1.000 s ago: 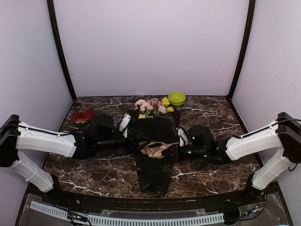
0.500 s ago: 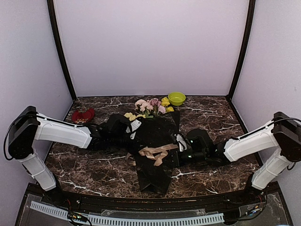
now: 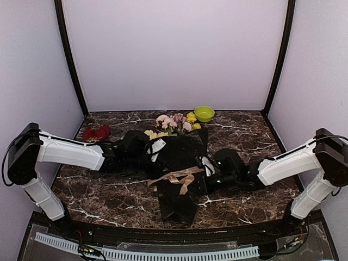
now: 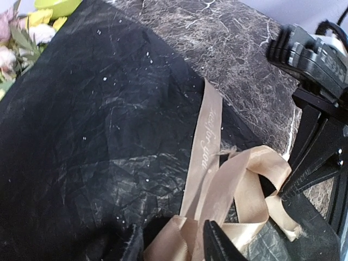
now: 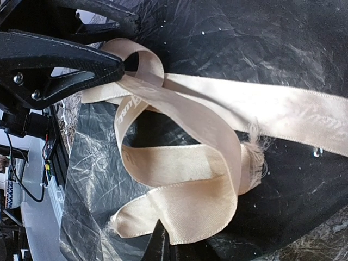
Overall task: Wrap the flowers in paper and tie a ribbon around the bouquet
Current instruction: Cross the ribbon over the folded bouquet.
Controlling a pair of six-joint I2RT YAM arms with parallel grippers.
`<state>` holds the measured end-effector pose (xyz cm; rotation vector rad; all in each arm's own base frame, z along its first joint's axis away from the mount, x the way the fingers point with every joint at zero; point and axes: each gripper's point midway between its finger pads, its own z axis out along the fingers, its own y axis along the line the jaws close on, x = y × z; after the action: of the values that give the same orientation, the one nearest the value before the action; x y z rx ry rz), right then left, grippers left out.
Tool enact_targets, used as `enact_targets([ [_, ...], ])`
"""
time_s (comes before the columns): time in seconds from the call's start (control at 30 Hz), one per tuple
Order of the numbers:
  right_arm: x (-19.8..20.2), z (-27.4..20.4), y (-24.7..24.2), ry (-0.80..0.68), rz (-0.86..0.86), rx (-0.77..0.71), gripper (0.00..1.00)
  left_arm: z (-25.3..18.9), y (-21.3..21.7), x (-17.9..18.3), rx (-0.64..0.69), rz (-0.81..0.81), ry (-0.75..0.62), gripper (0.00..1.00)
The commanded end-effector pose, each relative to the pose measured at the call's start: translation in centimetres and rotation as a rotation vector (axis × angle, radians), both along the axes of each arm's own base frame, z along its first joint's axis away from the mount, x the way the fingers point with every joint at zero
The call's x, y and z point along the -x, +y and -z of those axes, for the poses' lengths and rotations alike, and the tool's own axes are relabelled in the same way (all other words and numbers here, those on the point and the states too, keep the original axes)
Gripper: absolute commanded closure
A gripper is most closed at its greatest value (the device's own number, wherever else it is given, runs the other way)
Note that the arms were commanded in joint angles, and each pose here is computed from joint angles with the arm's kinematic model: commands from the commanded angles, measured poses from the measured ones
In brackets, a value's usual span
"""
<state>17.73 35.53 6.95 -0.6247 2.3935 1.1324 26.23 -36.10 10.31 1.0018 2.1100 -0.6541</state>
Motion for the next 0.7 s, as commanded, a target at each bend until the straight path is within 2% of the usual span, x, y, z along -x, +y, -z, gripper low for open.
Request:
enact_targets([
  [0.0,-0.4,-1.9,0.7,-0.060,-0.035,0.004,1.00,-1.6,0.4,0.0,-0.008,0.011,-0.054,0.64],
  [0.23,1.4,-0.9,-0.9,-0.024,-0.064,0.056,1.00,-4.6,-0.3,-0.8,0.046,0.005,-0.103,0.63],
  [0.5,3.8,0.4,-1.1,0.013,-0.143,0.082,1.00,-1.0,-0.3,-1.6,-0.084,-0.020,-0.025,0.61],
  [0.67,4.5,0.8,-1.7,0.024,-0.149,0.094,1.00,-0.8,-0.6,-0.5,-0.079,0.047,-0.007,0.59],
])
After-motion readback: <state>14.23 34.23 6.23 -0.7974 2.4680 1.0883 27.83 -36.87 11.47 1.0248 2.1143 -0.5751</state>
